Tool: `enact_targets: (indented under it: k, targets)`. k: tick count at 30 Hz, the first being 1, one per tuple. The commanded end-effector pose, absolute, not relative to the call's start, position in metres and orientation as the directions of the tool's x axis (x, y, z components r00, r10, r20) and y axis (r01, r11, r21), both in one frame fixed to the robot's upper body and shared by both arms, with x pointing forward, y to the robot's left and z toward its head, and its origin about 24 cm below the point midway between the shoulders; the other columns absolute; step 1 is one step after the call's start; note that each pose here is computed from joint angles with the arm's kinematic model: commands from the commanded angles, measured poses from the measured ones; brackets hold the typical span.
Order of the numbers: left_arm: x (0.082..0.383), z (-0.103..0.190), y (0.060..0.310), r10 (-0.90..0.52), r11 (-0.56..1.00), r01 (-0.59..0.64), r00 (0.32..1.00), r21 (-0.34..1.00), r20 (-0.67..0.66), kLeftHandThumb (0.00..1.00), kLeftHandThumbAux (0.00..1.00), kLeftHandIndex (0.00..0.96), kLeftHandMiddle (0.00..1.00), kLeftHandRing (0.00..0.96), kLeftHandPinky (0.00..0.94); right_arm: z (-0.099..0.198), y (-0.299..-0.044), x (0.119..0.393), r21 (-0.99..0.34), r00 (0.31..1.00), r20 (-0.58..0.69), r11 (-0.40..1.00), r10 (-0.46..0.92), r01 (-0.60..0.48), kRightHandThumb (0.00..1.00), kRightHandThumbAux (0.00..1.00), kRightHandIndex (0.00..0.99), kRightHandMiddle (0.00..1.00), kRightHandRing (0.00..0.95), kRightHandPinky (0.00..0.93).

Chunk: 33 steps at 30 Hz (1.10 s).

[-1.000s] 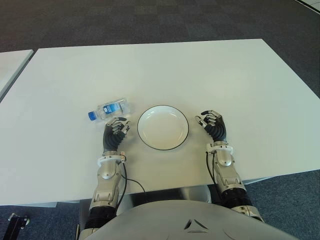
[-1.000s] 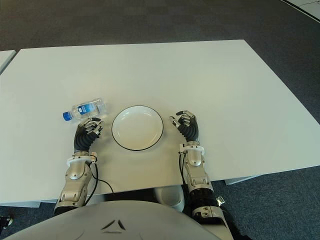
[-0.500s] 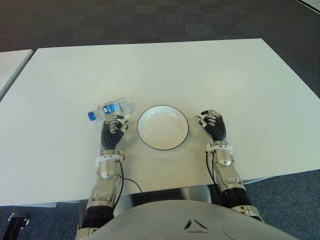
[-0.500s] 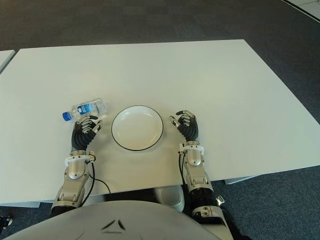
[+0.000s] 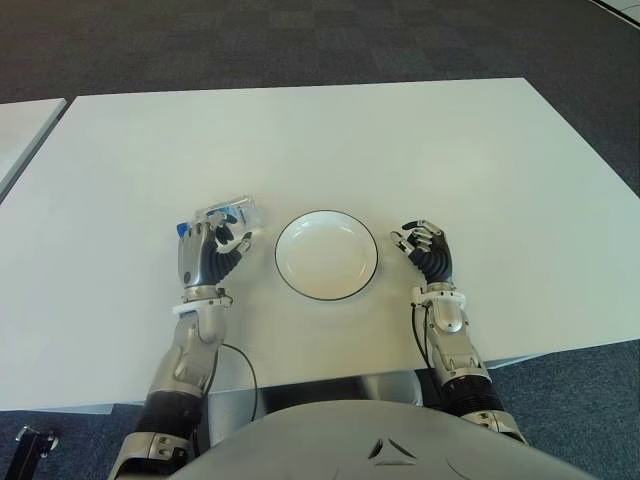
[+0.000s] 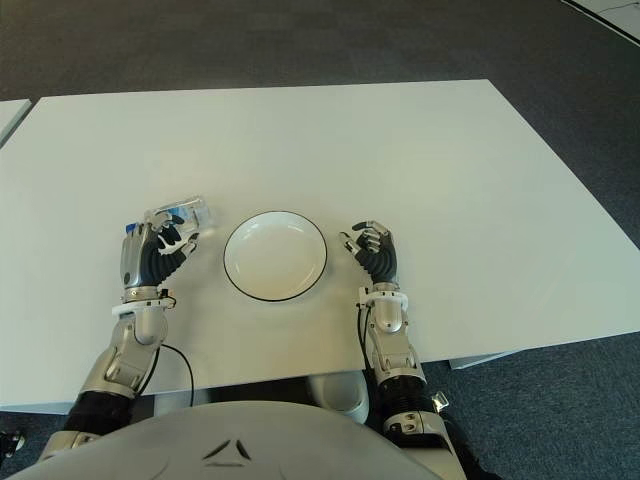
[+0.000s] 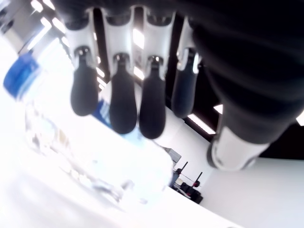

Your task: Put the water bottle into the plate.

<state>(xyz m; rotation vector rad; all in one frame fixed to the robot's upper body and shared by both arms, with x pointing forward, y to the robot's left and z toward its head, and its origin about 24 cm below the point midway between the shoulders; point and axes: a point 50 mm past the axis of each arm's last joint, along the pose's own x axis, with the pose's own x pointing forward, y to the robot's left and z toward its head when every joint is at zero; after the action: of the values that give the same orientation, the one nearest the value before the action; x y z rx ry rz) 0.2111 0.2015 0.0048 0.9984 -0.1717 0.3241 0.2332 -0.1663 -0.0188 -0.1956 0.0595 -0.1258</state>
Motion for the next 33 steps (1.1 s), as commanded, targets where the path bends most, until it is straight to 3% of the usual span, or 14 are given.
enact_targets:
  k: [1,6,13,14,15,17,20,26,33]
  targets:
    - [0.216,0.004,0.202,0.170,0.390,-0.377,0.926,0.840,0.336,0.708,0.718,0.427,0.517,0.503,0.492,-0.031,-0.165,0.227,-0.191,0.984,-0.117,0.975,-0.137,0.114,0.702,0.729,0.436,0.752,0.737,0.720]
    - [0.224,0.009,0.200,0.147,0.324,-0.419,0.908,0.848,0.393,0.708,0.718,0.424,0.388,0.393,0.393,-0.032,-0.166,0.226,-0.180,0.982,-0.126,0.977,-0.141,0.118,0.701,0.730,0.436,0.749,0.735,0.719]
    - [0.244,0.003,0.212,0.129,0.241,-0.456,0.890,0.857,0.437,0.694,0.721,0.407,0.156,0.149,0.181,-0.034,-0.166,0.225,-0.173,0.980,-0.135,0.977,-0.146,0.122,0.701,0.729,0.436,0.751,0.742,0.743]
    - [0.246,0.001,0.216,0.129,0.224,-0.456,0.890,0.861,0.438,0.598,0.723,0.293,0.103,0.095,0.116,-0.034,-0.167,0.225,-0.172,0.980,-0.135,0.977,-0.146,0.122,0.701,0.729,0.436,0.752,0.743,0.748]
    - [0.248,-0.002,0.218,0.128,0.203,-0.454,0.891,0.867,0.436,0.562,0.724,0.252,0.084,0.076,0.093,-0.034,-0.167,0.225,-0.172,0.980,-0.136,0.978,-0.145,0.121,0.701,0.729,0.436,0.752,0.744,0.750]
    - [0.249,-0.005,0.219,0.128,0.177,-0.451,0.892,0.875,0.434,0.495,0.686,0.131,0.034,0.031,0.037,-0.034,-0.167,0.225,-0.170,0.980,-0.137,0.978,-0.144,0.120,0.702,0.729,0.436,0.754,0.745,0.753]
    - [0.251,-0.008,0.218,0.138,0.142,-0.420,0.905,0.896,0.402,0.523,0.538,0.042,0.011,0.010,0.012,-0.034,-0.167,0.225,-0.164,0.980,-0.138,0.979,-0.141,0.118,0.702,0.729,0.436,0.755,0.744,0.749]
    - [0.259,-0.019,0.220,0.188,0.078,-0.269,0.950,0.960,0.250,0.578,0.299,0.004,0.001,0.000,0.001,-0.033,-0.167,0.225,-0.159,0.980,-0.136,0.980,-0.142,0.120,0.701,0.730,0.436,0.754,0.738,0.741]
    - [0.266,-0.029,0.225,0.217,0.034,-0.140,0.968,0.990,0.129,0.611,0.195,0.000,0.000,0.000,0.000,-0.033,-0.167,0.225,-0.175,0.979,-0.140,0.977,-0.148,0.122,0.701,0.730,0.436,0.749,0.732,0.712]
